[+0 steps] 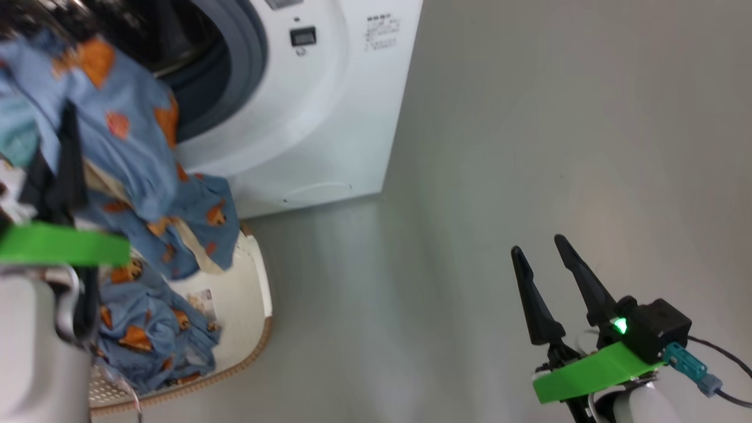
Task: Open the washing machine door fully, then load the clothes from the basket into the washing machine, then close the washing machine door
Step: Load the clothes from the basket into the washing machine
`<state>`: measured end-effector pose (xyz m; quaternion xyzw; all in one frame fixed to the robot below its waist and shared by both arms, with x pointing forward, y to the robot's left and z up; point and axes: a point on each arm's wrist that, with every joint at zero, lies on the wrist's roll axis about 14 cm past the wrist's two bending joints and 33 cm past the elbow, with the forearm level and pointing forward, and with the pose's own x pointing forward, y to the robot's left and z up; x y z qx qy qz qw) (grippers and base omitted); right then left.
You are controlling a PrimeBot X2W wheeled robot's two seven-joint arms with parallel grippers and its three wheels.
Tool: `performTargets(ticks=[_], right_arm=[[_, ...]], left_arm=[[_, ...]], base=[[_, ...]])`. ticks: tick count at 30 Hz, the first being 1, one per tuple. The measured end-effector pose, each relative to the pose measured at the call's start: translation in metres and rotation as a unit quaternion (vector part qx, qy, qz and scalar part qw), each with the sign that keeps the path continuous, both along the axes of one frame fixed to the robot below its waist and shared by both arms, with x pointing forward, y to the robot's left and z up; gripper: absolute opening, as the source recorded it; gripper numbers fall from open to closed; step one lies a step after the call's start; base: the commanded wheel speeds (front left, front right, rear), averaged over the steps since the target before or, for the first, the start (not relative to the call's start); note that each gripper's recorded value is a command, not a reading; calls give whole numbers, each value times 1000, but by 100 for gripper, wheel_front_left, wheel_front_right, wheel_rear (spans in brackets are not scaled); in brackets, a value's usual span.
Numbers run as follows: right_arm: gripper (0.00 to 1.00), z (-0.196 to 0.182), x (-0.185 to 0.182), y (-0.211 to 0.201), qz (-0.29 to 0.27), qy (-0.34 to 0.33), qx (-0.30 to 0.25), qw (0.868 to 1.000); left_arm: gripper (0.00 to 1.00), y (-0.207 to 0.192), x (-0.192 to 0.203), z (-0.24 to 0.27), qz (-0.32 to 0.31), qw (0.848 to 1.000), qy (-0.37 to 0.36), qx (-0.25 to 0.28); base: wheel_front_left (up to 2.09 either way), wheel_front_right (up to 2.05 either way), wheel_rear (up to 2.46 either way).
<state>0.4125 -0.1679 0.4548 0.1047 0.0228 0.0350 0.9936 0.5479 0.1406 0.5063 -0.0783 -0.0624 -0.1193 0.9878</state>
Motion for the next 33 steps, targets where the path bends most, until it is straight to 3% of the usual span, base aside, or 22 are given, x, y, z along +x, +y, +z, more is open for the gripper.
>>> performTargets(ticks=[16, 22, 33], right_arm=[[100, -43, 20, -5, -4, 49, 2, 999], [100, -62, 23, -6, -9, 72, 12, 997], [100, -95, 19, -1, -2, 116, 20, 993]], left_arm=[[0, -30, 99, -39, -37, 998, 42, 24], [0, -40, 139, -66, -47, 992, 112, 37], [0, -41, 173, -104, -58, 977, 196, 58]], base=[[0, 0, 0], [0, 0, 0], [0, 0, 0]])
